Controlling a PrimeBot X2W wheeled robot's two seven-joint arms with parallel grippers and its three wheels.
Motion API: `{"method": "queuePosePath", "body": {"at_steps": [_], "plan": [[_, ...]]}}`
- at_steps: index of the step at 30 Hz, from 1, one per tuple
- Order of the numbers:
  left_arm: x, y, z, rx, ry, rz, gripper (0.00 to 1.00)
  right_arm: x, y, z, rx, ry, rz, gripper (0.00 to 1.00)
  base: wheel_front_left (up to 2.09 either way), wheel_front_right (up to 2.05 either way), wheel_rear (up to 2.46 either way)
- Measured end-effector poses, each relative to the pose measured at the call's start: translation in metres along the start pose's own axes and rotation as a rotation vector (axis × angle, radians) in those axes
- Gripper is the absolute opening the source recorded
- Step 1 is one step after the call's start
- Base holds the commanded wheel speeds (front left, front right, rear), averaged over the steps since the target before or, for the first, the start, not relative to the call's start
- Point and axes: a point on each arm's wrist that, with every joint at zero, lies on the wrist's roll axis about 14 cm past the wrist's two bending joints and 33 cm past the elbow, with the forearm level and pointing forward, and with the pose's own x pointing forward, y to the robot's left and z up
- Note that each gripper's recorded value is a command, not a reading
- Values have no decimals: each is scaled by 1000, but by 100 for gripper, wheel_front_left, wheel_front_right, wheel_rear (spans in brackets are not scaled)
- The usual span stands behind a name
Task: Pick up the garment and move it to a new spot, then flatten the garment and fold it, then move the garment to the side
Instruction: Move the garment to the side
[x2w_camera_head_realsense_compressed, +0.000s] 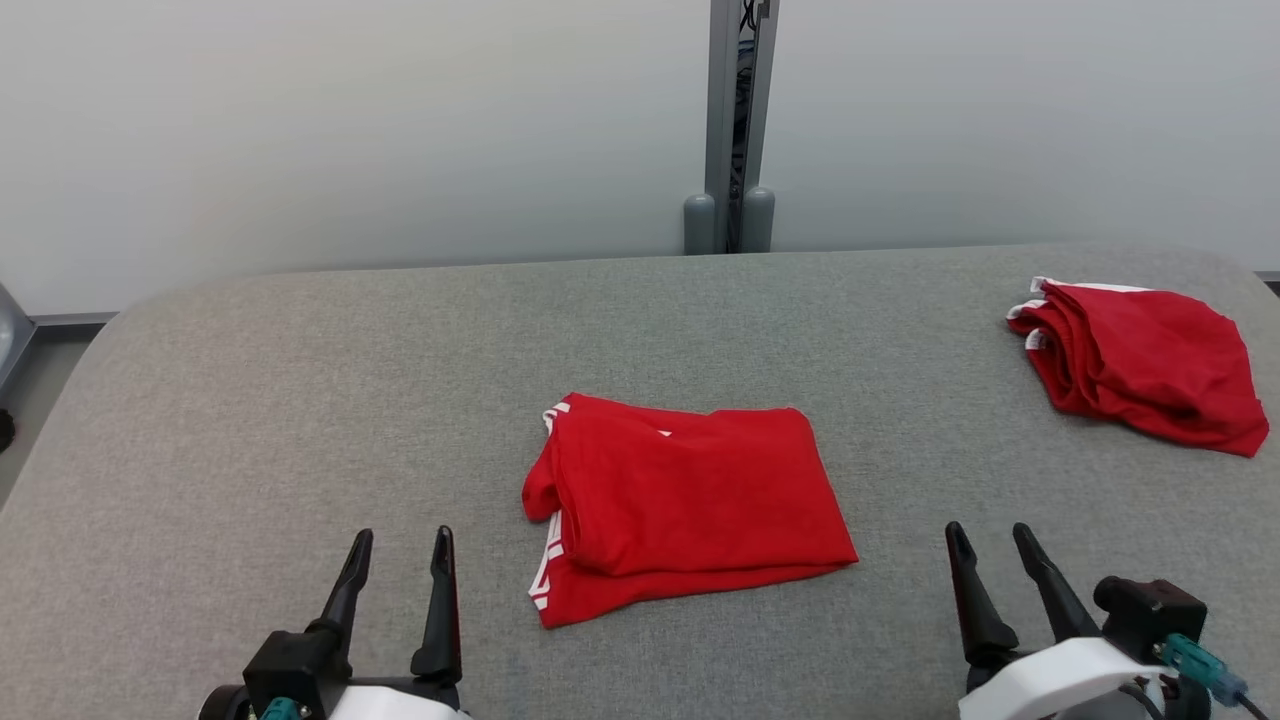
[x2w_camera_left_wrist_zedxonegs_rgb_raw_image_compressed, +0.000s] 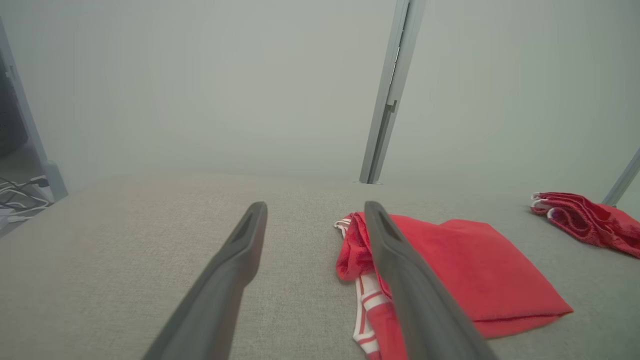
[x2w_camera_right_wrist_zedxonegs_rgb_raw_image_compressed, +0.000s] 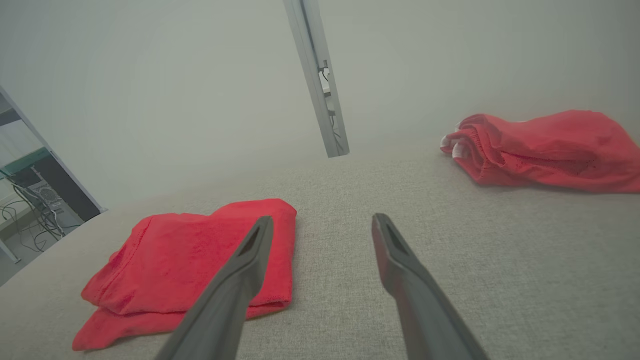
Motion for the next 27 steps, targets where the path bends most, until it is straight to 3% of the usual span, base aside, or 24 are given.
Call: {"method": "queuePosePath", "body": {"at_steps": [6, 12, 19, 27], "plan": [[4, -2, 1, 4, -1, -12, 100, 23, 13, -32, 187, 107, 2, 100, 0, 0, 0], [4, 8, -1, 13, 4, 17, 100, 51, 18, -47, 280, 181, 10, 100, 0, 0, 0], [4, 27, -4, 32, 18, 75, 100, 86, 23, -75, 291, 345, 43, 100, 0, 0, 0], [9, 40, -8, 47, 34, 115, 100, 98, 34, -107, 315, 484, 69, 100, 0, 0, 0]]}}
